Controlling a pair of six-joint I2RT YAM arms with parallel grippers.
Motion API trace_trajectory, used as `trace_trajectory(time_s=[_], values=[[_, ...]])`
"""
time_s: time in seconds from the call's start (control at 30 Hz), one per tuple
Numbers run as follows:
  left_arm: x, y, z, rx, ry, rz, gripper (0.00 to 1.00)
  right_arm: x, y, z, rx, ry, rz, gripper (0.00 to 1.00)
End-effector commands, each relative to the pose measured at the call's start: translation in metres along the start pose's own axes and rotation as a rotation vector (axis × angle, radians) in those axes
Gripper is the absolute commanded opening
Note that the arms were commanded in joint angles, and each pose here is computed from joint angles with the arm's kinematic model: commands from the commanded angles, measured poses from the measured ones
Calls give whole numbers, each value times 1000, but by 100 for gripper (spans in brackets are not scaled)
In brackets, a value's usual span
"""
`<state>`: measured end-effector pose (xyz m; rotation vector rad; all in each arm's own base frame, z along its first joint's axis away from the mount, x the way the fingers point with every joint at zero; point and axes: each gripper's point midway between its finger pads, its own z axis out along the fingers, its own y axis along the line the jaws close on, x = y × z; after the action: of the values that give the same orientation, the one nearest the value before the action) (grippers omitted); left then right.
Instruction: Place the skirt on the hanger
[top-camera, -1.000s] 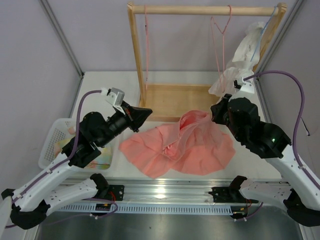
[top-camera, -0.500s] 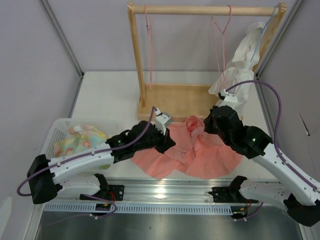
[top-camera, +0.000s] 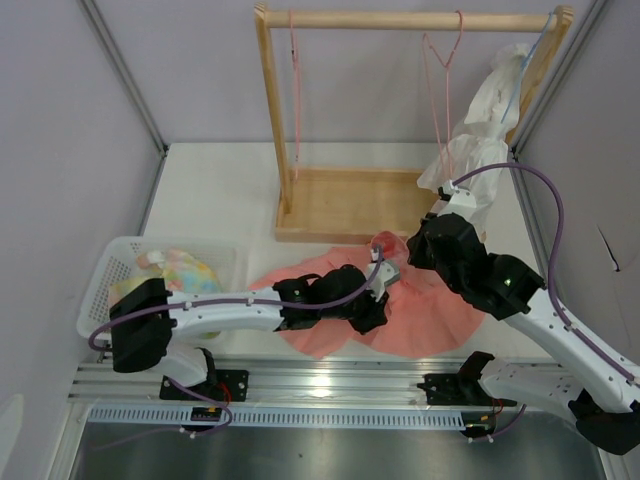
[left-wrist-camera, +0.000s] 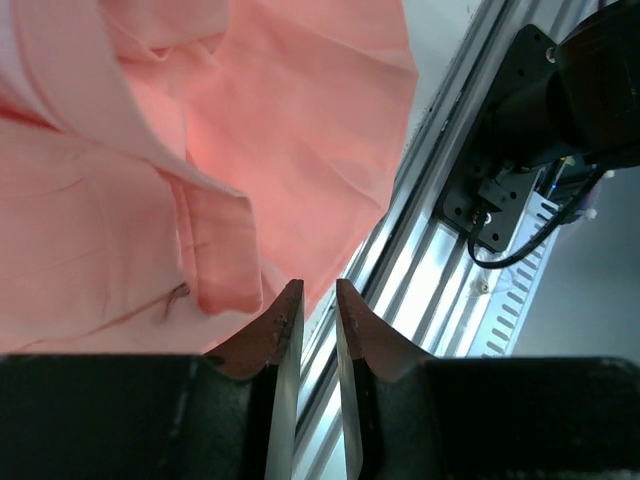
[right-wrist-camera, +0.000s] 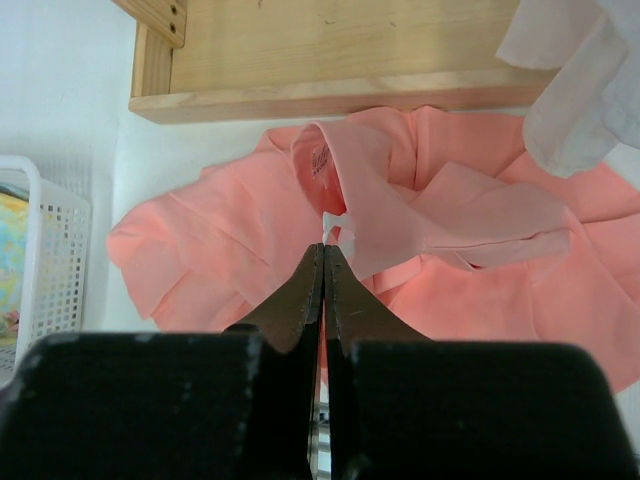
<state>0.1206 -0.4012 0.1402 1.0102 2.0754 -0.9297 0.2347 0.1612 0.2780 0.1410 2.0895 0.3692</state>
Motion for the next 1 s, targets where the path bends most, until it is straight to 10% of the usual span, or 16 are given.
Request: trace_trajectory(time_s=[0.0, 0.6, 0.97], values=[[-22, -14, 15, 21, -43, 45, 25, -10, 3, -3, -15, -40, 29, 0], [-2, 95, 15, -570, 64, -96, 24, -13, 4, -5, -21, -49, 31, 0], [19, 120, -2, -624, 72, -139, 25, -10, 8, -3, -38, -43, 37, 0]])
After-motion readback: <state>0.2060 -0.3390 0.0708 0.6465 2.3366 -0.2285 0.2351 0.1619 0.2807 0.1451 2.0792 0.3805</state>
